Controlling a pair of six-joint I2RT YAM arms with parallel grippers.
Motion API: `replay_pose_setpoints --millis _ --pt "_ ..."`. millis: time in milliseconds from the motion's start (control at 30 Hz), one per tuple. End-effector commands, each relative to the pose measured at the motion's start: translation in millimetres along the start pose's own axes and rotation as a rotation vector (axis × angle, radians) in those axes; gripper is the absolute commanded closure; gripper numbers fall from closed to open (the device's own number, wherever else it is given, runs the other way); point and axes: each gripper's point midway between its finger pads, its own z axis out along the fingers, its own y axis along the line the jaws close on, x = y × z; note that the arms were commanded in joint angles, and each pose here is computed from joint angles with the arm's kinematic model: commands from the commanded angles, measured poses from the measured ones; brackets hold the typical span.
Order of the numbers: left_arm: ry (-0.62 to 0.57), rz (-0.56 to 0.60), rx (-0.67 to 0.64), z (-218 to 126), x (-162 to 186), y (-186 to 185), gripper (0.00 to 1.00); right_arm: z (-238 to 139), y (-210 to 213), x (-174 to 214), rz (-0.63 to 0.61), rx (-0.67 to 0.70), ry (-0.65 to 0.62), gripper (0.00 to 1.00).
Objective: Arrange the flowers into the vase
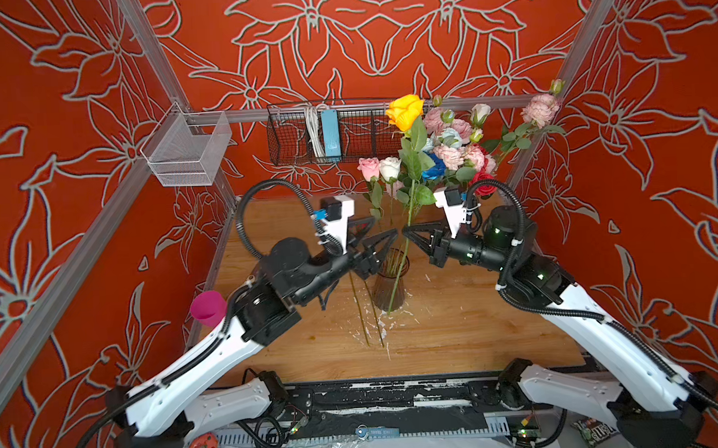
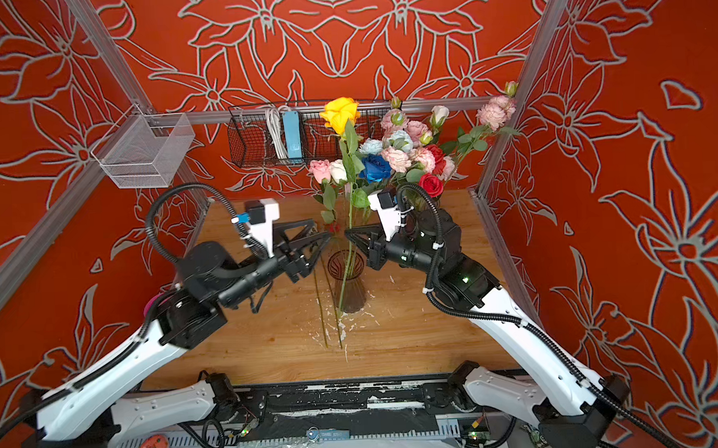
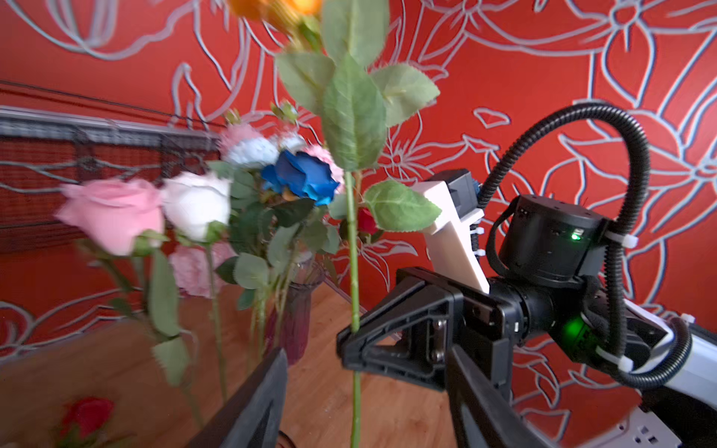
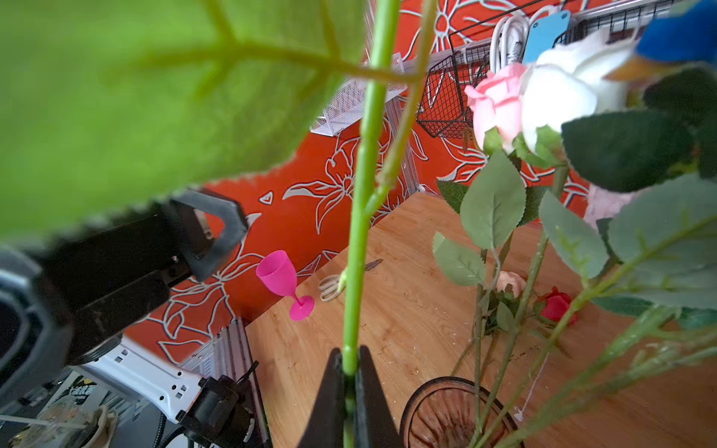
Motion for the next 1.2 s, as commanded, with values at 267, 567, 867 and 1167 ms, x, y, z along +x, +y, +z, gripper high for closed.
replay_pose_setpoints --millis 267,567,867,1167 --pt "-0.175 -0.189 -0.596 -120 44 122 0.32 10 -14 -80 -0.254 0.205 -0.143 1.0" --pt "-0.175 -0.198 -0.631 -138 57 132 0.31 62 -46 -26 -0.257 0.238 0.003 1.0" --pt "-0.157 -0.185 -0.647 -133 64 135 0.3 68 -56 61 -0.208 0.246 0.136 1.0" --pt "-0.114 -0.167 -0.666 -117 77 138 0.28 59 -65 87 -0.182 0.289 0.173 0.8"
